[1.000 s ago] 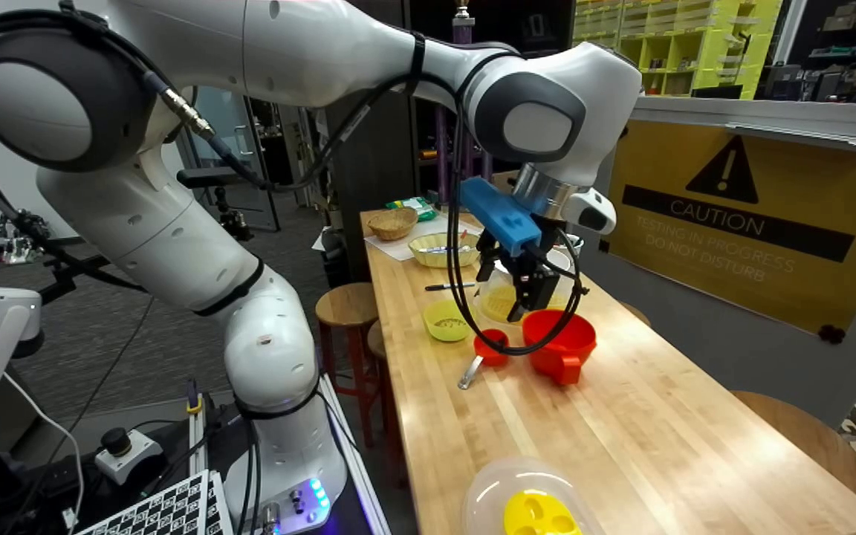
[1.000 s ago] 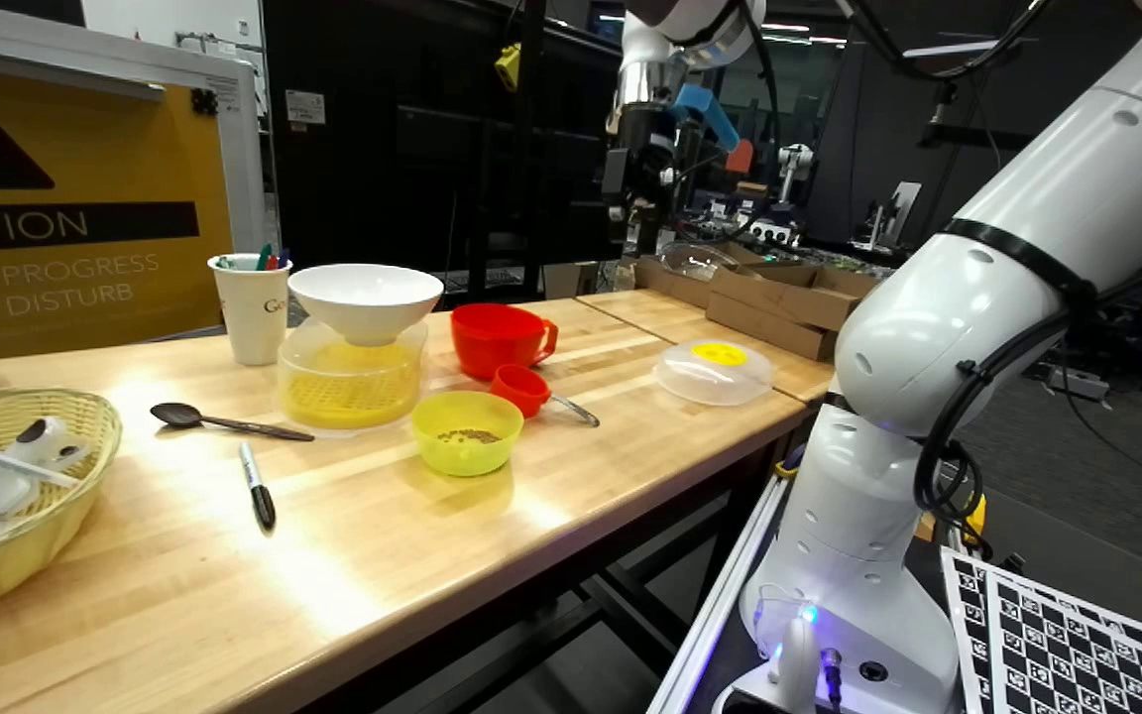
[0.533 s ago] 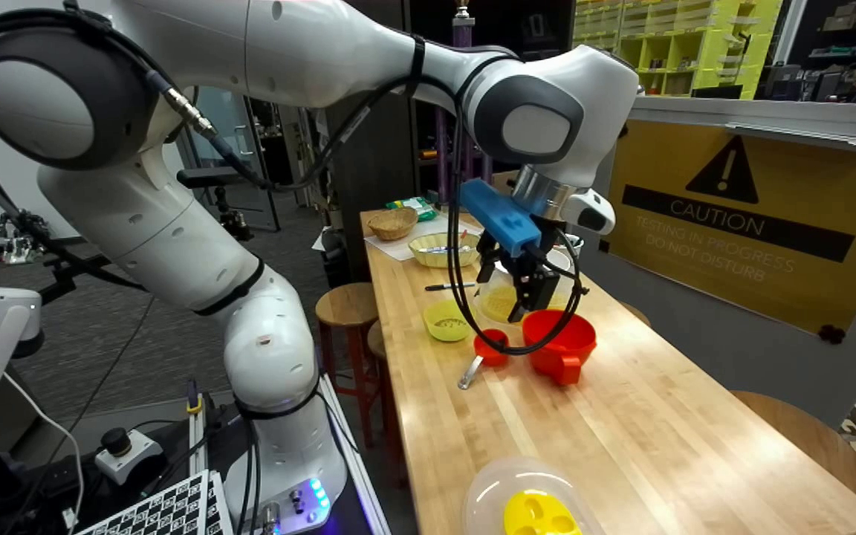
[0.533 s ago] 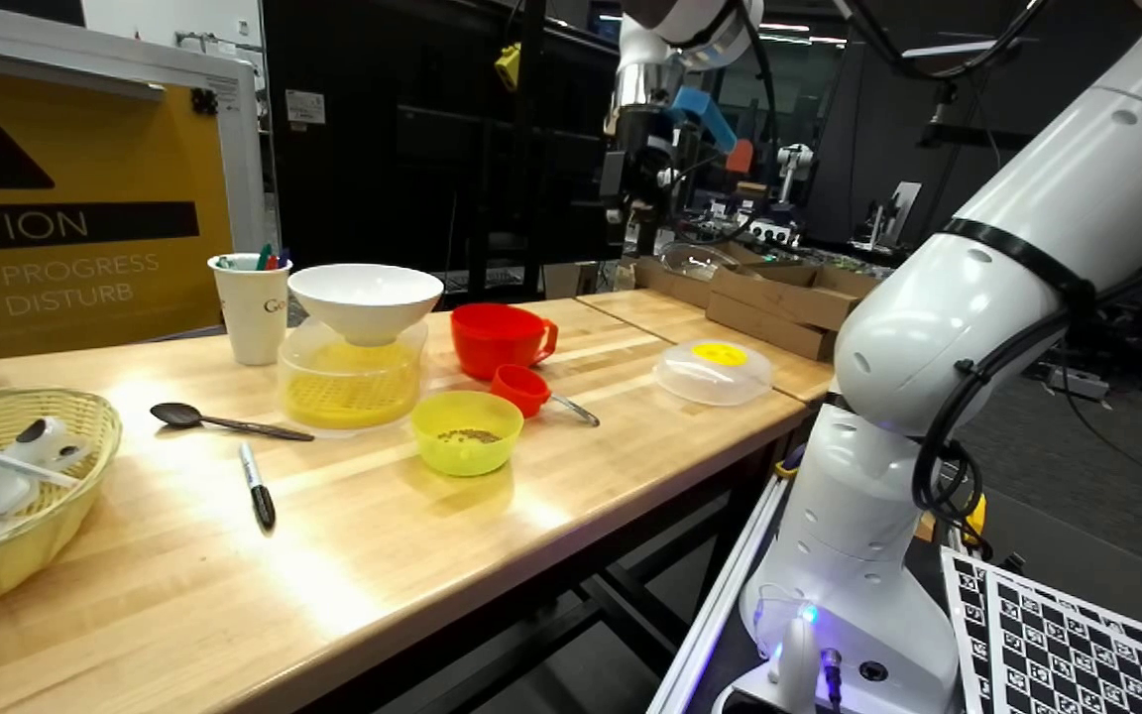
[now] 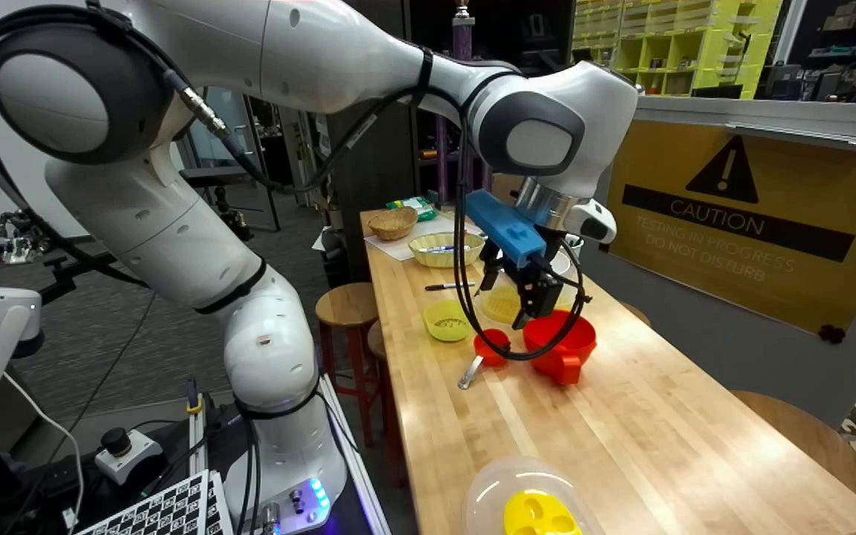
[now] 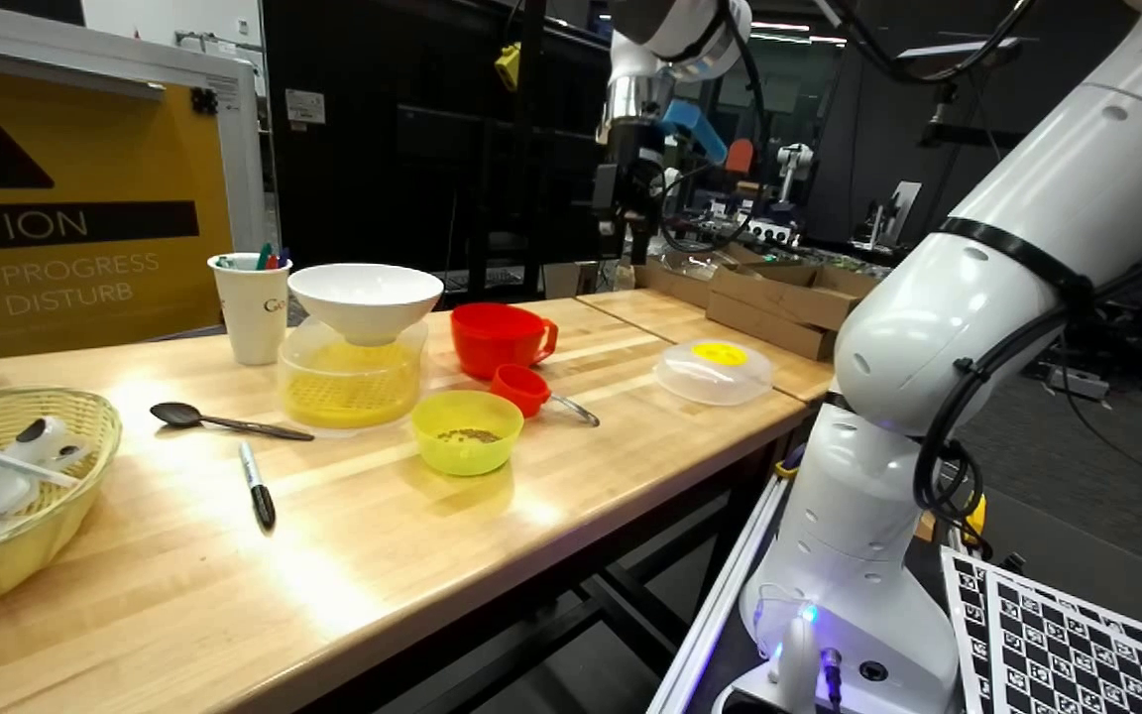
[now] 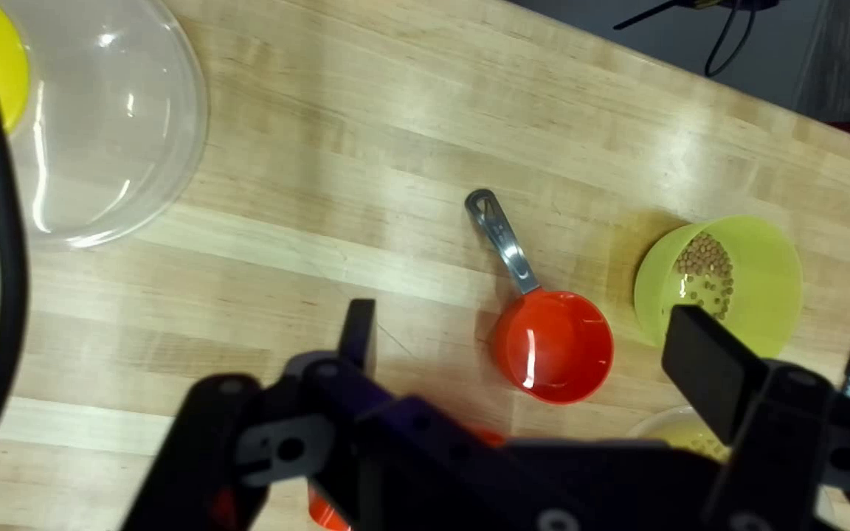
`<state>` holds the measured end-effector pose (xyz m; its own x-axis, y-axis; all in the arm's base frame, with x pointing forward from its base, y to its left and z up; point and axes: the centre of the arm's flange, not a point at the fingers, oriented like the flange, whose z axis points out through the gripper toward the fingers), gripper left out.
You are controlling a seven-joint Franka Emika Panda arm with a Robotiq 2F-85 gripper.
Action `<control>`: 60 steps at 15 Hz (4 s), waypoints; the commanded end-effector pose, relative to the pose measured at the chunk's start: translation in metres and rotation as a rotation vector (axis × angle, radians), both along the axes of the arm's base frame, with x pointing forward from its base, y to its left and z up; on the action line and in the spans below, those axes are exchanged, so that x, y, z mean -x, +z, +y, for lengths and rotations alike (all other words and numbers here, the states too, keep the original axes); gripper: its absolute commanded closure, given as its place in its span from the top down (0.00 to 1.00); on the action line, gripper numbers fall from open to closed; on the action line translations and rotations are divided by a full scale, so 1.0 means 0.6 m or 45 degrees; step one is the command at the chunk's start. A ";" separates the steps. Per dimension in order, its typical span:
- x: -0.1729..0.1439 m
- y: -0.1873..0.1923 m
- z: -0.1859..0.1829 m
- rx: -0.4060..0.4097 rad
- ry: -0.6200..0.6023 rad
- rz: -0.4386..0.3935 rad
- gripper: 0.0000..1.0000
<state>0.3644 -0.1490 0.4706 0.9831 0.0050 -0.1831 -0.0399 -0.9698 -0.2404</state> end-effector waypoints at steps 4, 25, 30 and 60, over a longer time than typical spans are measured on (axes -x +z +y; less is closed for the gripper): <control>-0.009 -0.052 0.013 -0.035 0.048 -0.057 1.00; 0.063 -0.154 0.097 0.105 0.276 0.002 1.00; 0.090 -0.149 0.145 0.165 0.311 -0.028 1.00; 0.057 -0.177 0.189 0.212 -0.353 -0.193 1.00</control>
<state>0.3416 -0.0295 0.3812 0.9687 -0.2481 -0.0113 -0.2477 -0.9619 -0.1154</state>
